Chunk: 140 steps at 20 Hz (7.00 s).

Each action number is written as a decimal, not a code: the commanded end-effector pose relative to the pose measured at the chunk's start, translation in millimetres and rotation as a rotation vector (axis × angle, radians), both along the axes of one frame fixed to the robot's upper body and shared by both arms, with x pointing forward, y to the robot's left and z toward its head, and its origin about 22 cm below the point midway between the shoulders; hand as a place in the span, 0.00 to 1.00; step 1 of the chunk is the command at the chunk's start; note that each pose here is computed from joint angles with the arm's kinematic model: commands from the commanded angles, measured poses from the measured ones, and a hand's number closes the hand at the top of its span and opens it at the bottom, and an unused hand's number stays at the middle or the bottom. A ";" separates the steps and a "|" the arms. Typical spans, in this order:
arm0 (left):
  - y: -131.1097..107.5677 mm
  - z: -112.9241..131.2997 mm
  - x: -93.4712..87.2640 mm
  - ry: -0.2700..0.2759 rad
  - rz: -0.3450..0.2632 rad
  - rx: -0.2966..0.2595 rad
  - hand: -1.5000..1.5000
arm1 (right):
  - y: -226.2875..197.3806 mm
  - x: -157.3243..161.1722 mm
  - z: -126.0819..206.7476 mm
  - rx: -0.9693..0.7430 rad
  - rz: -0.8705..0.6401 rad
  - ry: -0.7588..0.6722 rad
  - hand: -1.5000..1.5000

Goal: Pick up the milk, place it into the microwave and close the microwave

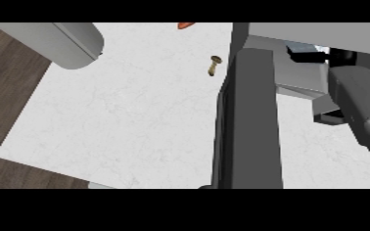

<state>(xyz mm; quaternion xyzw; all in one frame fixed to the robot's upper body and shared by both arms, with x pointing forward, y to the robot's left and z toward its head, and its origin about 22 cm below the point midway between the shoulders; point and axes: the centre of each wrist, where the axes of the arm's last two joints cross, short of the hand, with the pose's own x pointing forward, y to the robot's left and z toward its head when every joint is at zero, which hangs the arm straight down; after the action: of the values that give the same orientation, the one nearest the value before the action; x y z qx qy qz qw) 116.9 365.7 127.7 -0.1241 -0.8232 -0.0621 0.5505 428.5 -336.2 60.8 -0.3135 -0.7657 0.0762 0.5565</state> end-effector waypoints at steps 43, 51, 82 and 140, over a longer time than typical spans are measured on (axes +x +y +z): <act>-24.4 -51.9 29.9 0.121 -0.111 0.024 0.00 | 101.3 23.7 2.6 0.097 0.170 0.014 0.00; -48.6 -68.1 30.9 0.134 -0.282 0.016 0.00 | 75.4 -3.6 -47.7 0.323 0.398 0.056 0.00; -153.0 -130.1 122.6 0.216 -0.465 0.329 1.00 | 3.8 -217.6 -218.3 0.552 0.396 0.161 0.00; -371.0 -93.4 200.0 0.102 -0.096 0.313 1.00 | 9.8 -277.9 8.8 0.561 0.933 0.039 0.00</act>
<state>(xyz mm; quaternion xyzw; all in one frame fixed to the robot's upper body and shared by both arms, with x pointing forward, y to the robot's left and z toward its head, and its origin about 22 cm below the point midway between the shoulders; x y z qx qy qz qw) 300.3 -3.7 20.3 -0.0881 -0.7615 -0.2314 0.5990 150.5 -326.0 59.5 0.2249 -0.8053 0.1071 0.5380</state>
